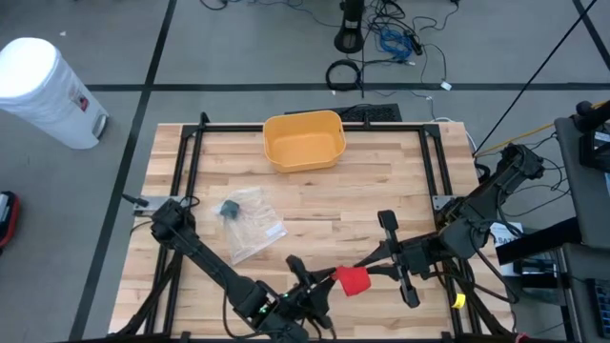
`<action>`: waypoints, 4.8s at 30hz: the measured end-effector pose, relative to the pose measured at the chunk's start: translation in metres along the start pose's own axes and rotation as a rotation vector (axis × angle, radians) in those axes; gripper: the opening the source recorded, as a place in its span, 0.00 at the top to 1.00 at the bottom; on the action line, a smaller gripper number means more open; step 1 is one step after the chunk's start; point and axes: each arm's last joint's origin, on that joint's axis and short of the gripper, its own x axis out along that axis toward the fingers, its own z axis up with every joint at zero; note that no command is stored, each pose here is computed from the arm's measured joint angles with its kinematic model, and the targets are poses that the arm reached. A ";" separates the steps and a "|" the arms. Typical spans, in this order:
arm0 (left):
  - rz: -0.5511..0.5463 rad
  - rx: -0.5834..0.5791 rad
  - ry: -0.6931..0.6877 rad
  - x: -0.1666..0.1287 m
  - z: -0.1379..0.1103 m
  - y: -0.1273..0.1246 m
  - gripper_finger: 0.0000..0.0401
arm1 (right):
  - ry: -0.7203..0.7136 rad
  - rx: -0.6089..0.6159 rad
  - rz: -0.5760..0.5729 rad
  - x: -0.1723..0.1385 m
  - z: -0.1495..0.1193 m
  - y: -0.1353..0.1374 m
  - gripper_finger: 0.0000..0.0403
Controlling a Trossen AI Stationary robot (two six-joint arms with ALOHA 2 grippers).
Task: Roll bandage
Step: Roll the red bandage
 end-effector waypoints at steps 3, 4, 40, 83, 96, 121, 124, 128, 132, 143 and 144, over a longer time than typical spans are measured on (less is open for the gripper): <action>0.007 0.045 -0.001 -0.001 0.000 0.000 0.90 | 0.000 0.000 0.000 0.000 0.000 0.000 0.95; 0.013 0.061 0.000 -0.001 0.000 0.000 0.94 | 0.000 0.001 0.000 0.000 0.000 0.000 0.95; 0.191 0.231 -0.135 -0.006 0.081 0.104 0.99 | 0.030 0.028 0.061 0.009 -0.009 0.023 0.95; 0.038 0.503 -0.488 -0.038 0.100 0.094 0.99 | 0.043 0.018 0.015 0.026 -0.017 0.017 0.95; 0.012 0.544 -0.561 -0.042 0.102 0.092 0.99 | 0.038 0.010 0.001 0.027 -0.017 0.013 0.95; -0.125 0.564 -0.645 -0.050 0.098 0.080 0.99 | 0.047 -0.006 -0.024 0.031 -0.020 0.006 0.95; -0.154 0.552 -0.662 -0.050 0.097 0.079 0.99 | 0.047 -0.011 -0.027 0.031 -0.020 0.006 0.95; -0.171 0.557 -0.675 -0.052 0.097 0.077 0.99 | 0.047 -0.013 -0.027 0.031 -0.020 0.006 0.95; -0.180 0.570 -0.672 -0.051 0.096 0.076 0.99 | 0.048 -0.013 -0.028 0.031 -0.020 0.006 0.95; -0.231 0.487 -0.672 -0.051 0.096 0.075 0.70 | 0.048 -0.013 -0.031 0.031 -0.020 0.006 0.95; -0.234 0.479 -0.671 -0.051 0.096 0.075 0.68 | 0.048 -0.014 -0.031 0.031 -0.020 0.006 0.95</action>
